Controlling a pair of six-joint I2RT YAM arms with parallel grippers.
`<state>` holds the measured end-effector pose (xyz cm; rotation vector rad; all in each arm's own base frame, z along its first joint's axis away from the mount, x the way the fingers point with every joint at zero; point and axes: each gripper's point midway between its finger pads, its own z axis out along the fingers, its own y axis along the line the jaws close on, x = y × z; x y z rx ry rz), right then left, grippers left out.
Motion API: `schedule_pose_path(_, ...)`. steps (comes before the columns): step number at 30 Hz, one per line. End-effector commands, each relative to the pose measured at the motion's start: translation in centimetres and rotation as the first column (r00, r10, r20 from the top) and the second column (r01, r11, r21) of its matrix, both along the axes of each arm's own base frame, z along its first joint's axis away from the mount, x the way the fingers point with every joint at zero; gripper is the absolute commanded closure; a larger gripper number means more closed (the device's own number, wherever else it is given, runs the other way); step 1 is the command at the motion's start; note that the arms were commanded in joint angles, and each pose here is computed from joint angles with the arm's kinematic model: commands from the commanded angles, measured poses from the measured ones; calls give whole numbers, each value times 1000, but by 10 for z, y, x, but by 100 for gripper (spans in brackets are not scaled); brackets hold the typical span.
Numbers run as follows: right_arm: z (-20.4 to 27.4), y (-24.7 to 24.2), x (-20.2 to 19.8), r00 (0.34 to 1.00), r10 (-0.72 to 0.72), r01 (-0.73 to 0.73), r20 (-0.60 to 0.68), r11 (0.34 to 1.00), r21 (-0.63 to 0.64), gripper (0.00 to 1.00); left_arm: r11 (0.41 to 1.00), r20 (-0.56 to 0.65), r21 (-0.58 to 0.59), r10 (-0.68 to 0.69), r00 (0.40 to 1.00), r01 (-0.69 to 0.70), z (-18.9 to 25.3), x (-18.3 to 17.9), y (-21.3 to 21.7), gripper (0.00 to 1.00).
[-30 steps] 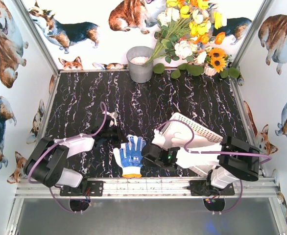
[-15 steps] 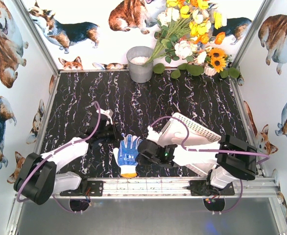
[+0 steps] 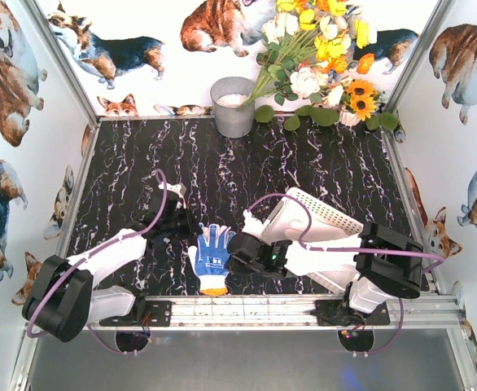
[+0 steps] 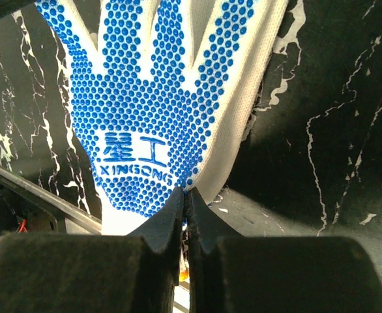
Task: Put the gloves into the storage basket
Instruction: Pair the glove with the glove.
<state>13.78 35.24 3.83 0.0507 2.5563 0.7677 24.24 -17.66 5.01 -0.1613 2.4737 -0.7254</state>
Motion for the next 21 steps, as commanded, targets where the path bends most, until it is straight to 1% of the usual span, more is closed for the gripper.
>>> schedule_pose_path(1,23,9,13,998,-21,19,64,999,40,100,1000,33,1,-4,999,4,1,8,-2,100)
schedule_pose_path(13,18,6,18,997,-28,27,76,1000,12,100,1000,16,7,1,1000,-1,-9,11,-3,99)
schedule_pose_path(15,18,5,18,997,-30,29,77,1000,9,100,1000,15,11,3,1000,-3,-10,11,-3,97)
schedule_pose_path(17,18,3,18,996,-32,32,78,999,5,100,1000,13,14,3,1000,-3,-12,11,-2,92)
schedule_pose_path(18,19,3,18,996,-35,35,77,999,5,98,1000,11,15,1,1000,-1,-12,11,-2,89)
schedule_pose_path(21,25,0,18,996,-33,32,83,999,6,80,1000,17,24,0,1000,0,-10,12,-1,76)
